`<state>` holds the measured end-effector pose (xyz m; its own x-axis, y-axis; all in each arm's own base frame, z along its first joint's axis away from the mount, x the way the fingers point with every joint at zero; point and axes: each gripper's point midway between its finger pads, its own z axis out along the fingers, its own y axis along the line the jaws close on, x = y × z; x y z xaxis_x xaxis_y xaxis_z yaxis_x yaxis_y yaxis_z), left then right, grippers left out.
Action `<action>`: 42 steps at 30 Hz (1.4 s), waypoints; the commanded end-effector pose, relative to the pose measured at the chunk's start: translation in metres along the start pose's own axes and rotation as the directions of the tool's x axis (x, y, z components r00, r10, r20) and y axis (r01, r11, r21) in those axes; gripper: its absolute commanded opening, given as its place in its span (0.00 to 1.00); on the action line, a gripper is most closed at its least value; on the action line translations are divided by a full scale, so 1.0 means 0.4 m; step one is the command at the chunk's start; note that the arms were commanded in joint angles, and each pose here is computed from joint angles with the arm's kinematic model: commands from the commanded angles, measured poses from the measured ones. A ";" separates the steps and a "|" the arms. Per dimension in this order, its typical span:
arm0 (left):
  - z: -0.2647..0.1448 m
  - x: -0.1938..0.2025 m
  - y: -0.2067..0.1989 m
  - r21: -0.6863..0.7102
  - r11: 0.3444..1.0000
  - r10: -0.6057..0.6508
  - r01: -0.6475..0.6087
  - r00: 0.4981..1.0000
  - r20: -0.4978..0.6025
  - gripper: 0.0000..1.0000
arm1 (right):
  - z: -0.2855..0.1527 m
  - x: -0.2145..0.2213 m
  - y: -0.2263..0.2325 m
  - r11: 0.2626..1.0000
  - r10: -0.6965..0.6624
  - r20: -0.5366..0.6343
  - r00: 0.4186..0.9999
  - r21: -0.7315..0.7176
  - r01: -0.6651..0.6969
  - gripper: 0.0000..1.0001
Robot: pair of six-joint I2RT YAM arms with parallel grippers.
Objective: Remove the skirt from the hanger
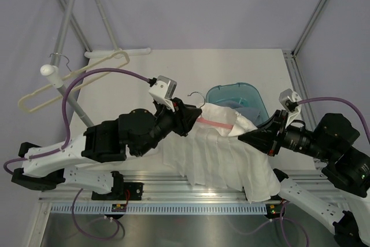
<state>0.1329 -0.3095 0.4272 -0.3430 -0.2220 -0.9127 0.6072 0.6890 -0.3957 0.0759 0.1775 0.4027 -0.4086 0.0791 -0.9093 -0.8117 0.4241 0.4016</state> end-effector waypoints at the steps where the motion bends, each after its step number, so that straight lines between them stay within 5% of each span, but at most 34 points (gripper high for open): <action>1: -0.006 -0.057 -0.020 0.014 0.997 -0.075 0.074 0.996 0.056 0.27 | 0.004 -0.071 0.030 0.997 -0.050 0.112 0.992 -0.050 0.056 0.00; 31: 0.066 0.040 0.003 -0.099 0.995 0.000 0.001 1.000 0.003 0.32 | -0.034 -0.073 0.068 0.994 -0.031 0.156 0.987 -0.100 0.047 0.00; 35: 0.070 0.050 -0.006 -0.086 0.996 0.003 -0.004 1.000 -0.011 0.12 | -0.034 -0.075 0.066 0.994 -0.033 0.164 0.986 -0.097 0.049 0.00; 36: 0.071 0.054 -0.008 -0.083 0.996 0.006 -0.007 1.000 -0.016 0.00 | -0.035 -0.075 0.066 0.994 -0.034 0.164 0.986 -0.096 0.051 0.00; 40: 0.069 0.050 -0.010 -0.079 0.997 0.011 -0.012 1.000 -0.021 0.00 | -0.031 -0.076 0.046 0.998 -0.030 0.169 0.985 -0.053 0.040 0.00; 42: 0.064 0.040 -0.009 -0.078 0.997 0.013 -0.014 1.000 -0.016 0.00 | -0.031 -0.068 0.026 1.000 -0.018 0.161 0.987 -0.013 0.021 0.28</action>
<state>0.1414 -0.3417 0.3975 -0.3733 -0.1985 -0.9062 0.5523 0.7373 -0.3890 0.0691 0.1738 0.4058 -0.4031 0.1304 -0.9058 -0.8123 0.4049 0.4198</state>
